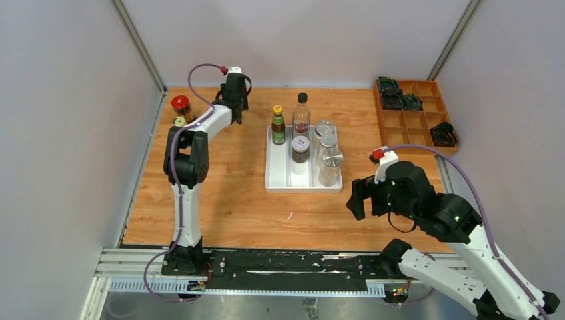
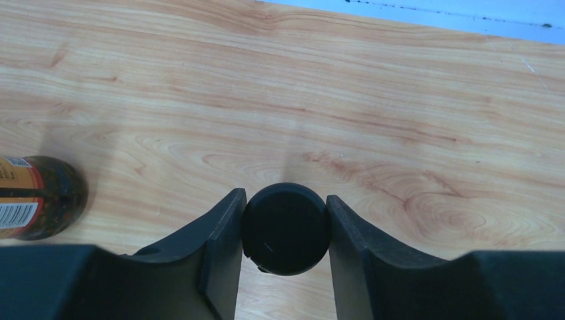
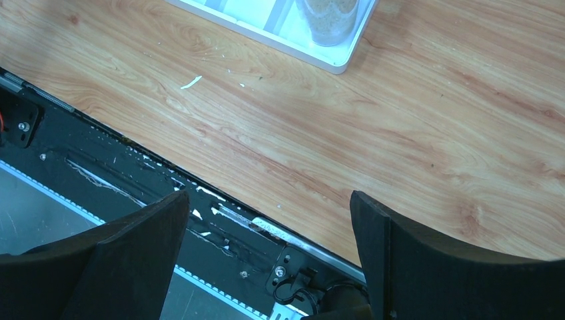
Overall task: Organize the condiment bottles
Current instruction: Pick up the bottle from the center of the board.
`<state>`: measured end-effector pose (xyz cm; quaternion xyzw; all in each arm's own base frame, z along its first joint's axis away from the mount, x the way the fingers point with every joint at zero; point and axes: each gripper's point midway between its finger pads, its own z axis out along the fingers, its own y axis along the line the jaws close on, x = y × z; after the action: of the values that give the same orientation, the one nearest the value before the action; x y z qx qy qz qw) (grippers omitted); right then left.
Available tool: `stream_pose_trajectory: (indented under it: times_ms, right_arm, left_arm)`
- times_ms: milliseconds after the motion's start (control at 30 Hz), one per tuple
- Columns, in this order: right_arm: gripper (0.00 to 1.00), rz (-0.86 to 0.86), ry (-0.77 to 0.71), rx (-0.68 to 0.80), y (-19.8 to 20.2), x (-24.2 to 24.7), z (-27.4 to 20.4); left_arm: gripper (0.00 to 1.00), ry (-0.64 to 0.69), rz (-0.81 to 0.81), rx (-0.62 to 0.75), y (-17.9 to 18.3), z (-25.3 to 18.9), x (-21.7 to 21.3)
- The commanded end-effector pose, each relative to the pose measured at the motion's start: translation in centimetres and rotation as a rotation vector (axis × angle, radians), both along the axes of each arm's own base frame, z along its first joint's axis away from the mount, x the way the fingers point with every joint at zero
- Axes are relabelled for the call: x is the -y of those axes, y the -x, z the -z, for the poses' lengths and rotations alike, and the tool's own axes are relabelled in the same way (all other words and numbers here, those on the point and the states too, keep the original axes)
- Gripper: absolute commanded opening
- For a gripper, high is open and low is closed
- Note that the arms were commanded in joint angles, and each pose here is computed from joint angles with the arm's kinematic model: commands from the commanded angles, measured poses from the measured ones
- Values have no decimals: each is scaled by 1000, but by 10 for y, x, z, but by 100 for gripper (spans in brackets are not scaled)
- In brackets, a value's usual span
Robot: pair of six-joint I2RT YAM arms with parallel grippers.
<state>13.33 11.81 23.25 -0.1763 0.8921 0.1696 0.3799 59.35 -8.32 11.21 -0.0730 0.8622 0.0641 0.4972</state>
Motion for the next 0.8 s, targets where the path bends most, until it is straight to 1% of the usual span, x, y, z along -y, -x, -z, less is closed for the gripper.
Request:
stream_pose_trajectory:
  times_ms: [0, 67, 133, 267, 367, 467, 567, 633, 767]
  right_arm:
    - [96, -17, 31, -5, -1, 0, 8]
    - [96, -16, 31, -7, -3, -1, 9]
    - [96, -20, 29, -10, -3, -2, 10]
    - [96, -26, 22, -5, -4, -5, 7]
    - [96, -29, 17, 5, -6, -7, 3]
    - [96, -38, 5, 17, -8, -9, -2]
    - [96, -44, -13, 24, -7, -11, -5]
    - [96, -50, -28, 26, -5, -12, -5]
    - [96, -53, -54, 30, 1, -11, -5]
  left_arm:
    - [43, 7, -21, 62, -4, -21, -6]
    - [37, 1, -31, 50, -2, -18, -8]
    - [35, 1, -35, 44, 2, -18, -9]
    - [33, 17, -52, 29, 17, -25, -12]
    - [32, 48, -69, 20, 37, -37, -14]
    - [32, 73, -76, 3, 68, -47, -12]
    - [32, 85, -62, -14, 108, -48, -5]
    - [32, 84, -46, -32, 137, -45, 3]
    - [32, 87, 26, -23, 191, -49, 26]
